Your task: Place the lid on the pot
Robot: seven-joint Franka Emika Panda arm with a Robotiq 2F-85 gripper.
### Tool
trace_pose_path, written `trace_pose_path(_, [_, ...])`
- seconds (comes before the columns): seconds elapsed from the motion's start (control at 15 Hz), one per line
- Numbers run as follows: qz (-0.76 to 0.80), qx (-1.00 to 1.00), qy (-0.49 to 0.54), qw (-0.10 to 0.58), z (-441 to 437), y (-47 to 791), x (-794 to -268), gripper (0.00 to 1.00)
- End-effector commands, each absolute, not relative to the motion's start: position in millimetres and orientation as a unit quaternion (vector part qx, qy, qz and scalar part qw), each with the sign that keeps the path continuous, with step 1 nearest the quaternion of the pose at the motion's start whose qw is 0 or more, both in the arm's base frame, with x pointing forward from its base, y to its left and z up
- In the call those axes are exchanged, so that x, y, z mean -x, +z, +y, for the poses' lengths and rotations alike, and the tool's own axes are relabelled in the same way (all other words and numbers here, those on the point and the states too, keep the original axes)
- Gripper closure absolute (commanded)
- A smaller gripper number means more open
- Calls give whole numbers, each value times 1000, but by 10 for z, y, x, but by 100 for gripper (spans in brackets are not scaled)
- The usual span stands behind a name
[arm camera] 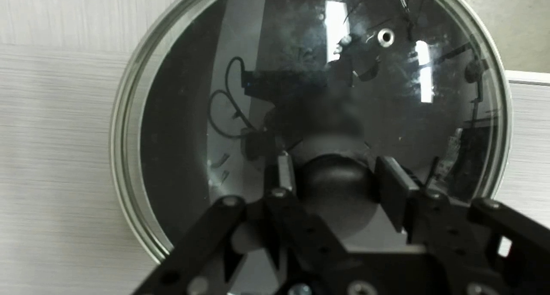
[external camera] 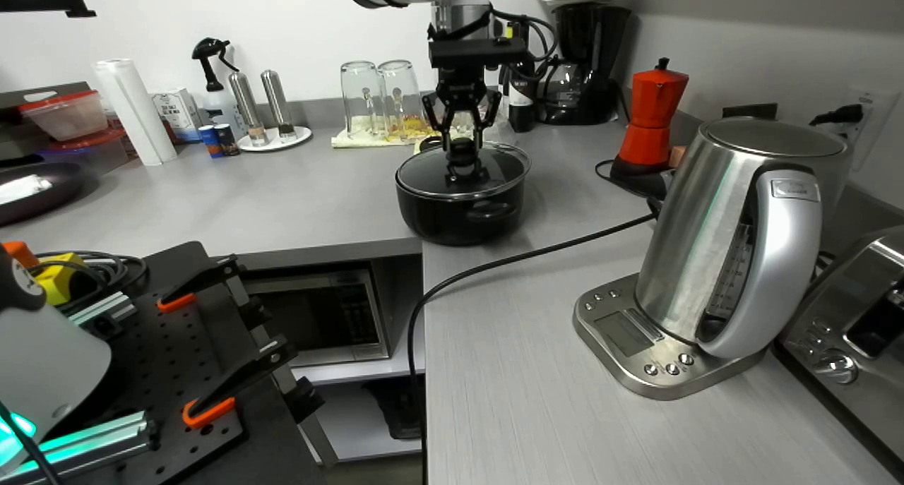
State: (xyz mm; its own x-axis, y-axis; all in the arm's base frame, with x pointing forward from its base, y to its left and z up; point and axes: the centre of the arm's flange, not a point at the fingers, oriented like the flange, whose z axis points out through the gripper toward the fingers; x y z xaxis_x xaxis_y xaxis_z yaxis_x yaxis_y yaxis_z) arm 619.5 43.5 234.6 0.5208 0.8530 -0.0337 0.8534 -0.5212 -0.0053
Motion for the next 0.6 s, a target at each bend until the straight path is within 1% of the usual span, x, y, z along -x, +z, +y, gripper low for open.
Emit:
trace_pose_path(0.0, [493, -870, -5, -8, 428, 2421, -6251, 75])
trace_pose_path(0.53, [499, -867, -10, -12, 508, 2359, -6255, 75])
